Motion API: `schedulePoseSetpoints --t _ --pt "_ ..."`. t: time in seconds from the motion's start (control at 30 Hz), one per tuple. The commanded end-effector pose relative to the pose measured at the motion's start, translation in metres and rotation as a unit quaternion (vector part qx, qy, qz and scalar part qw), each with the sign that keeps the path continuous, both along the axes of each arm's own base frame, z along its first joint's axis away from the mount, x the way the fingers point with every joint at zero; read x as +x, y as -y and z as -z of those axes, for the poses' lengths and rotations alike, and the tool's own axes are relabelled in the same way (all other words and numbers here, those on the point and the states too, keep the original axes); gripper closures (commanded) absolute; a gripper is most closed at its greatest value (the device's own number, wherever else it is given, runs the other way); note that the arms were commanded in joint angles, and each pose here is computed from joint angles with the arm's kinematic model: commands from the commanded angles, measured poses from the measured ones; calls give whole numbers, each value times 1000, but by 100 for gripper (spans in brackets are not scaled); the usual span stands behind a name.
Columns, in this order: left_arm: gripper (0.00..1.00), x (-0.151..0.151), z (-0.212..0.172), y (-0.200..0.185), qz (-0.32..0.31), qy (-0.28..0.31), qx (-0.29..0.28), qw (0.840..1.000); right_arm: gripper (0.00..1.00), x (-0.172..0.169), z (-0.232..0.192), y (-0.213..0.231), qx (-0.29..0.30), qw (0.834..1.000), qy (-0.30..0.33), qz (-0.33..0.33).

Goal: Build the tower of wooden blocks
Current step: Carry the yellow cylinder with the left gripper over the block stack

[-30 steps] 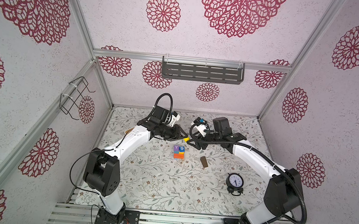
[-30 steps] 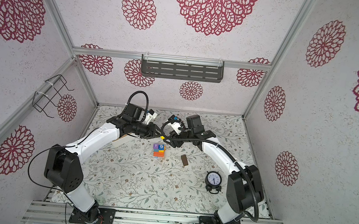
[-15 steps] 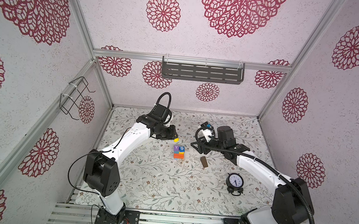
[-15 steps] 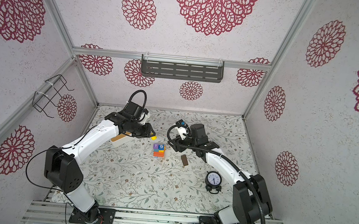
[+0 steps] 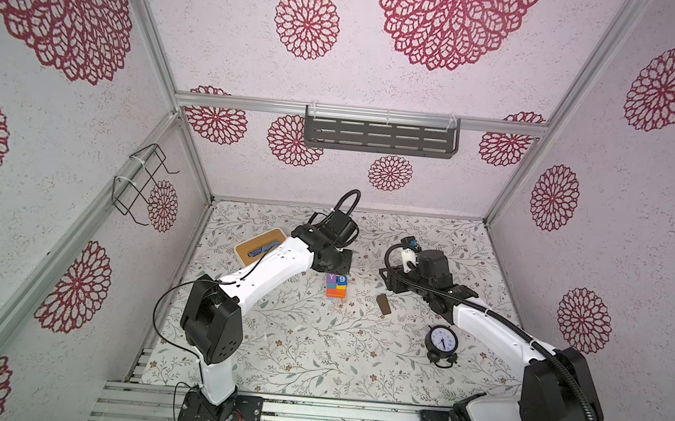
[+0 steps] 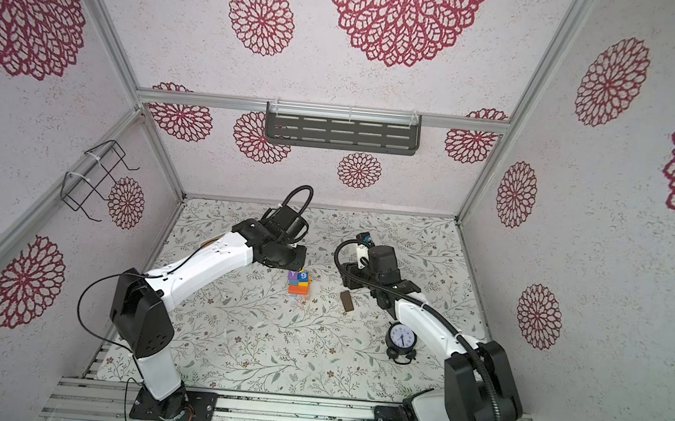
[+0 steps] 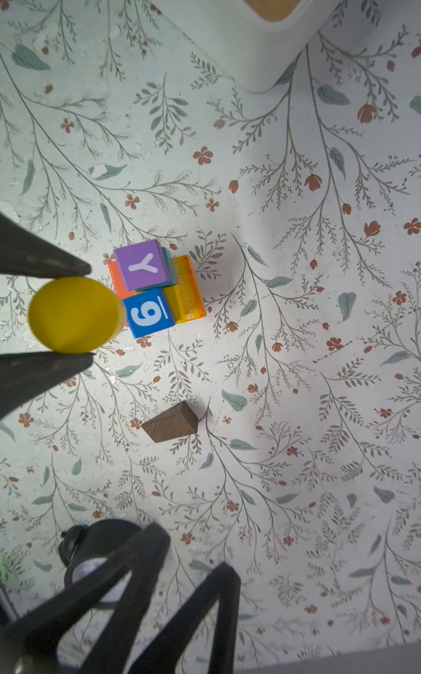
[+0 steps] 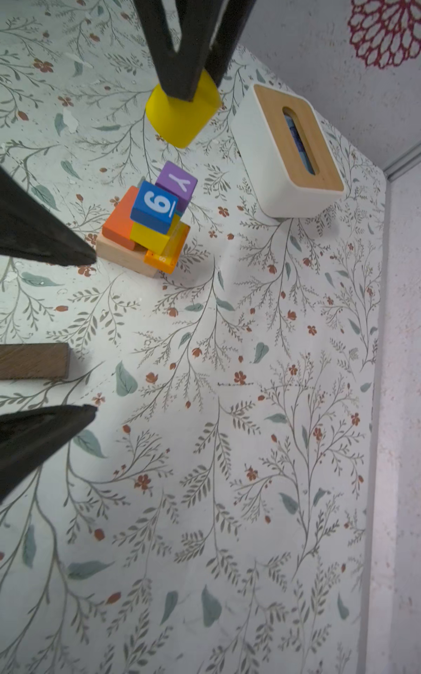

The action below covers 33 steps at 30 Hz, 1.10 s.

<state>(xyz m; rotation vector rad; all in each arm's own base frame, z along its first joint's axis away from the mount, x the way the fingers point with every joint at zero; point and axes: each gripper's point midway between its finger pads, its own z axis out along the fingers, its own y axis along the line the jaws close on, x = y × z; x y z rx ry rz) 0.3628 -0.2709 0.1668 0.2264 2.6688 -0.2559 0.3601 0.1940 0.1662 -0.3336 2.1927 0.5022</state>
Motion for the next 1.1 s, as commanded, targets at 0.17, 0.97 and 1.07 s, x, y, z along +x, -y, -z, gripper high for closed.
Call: schedulePoseSetpoints --t 0.17,0.97,1.07 --pt "79 7 10 -9 -37 30 78 996 37 0 -12 20 30 998 19 44" --pt "80 8 24 9 -41 39 39 998 38 -4 0 18 35 999 1 34" --pt "80 7 28 7 -42 39 43 997 38 -4 -1 17 35 999 1 34"
